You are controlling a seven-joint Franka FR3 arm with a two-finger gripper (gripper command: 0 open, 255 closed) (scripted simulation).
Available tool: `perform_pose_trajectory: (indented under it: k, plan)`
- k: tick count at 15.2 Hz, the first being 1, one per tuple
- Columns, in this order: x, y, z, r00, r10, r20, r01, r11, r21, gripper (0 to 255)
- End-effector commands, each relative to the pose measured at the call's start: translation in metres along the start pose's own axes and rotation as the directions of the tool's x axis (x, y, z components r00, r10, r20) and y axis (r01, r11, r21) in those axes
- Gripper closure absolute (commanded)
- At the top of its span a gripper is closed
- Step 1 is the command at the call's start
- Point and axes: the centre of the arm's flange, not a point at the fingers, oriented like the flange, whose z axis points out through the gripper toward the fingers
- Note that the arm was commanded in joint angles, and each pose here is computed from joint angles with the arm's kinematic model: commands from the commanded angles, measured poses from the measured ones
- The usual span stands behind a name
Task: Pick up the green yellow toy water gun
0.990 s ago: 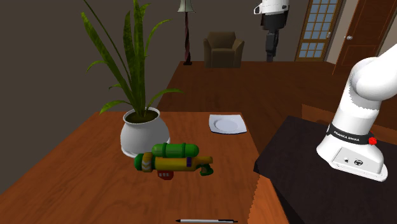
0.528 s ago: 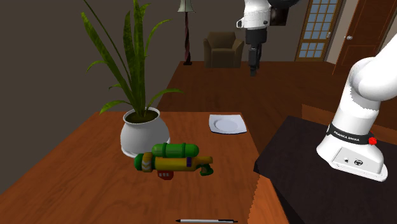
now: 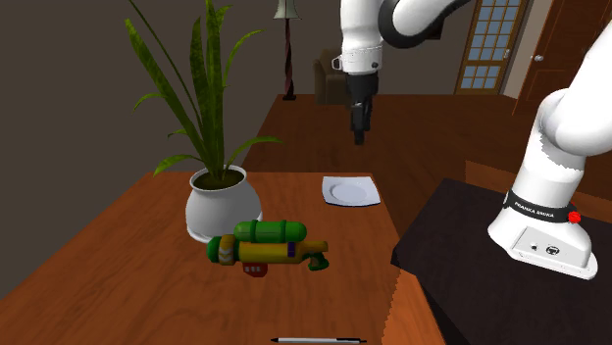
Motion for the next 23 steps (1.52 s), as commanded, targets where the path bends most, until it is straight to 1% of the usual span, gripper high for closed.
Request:
perform_pose_trajectory:
  k: [1, 12, 23]
  plan:
    - [0.017, -0.022, 0.008, 1.0, -0.017, -0.004, 0.017, 1.0, 0.001, 0]
    - [0.097, -0.126, 0.067, 0.994, -0.107, -0.018, 0.107, 0.994, -0.002, 0]
    - [0.166, -0.233, 0.123, 0.981, -0.194, -0.03, 0.194, 0.981, -0.007, 0]
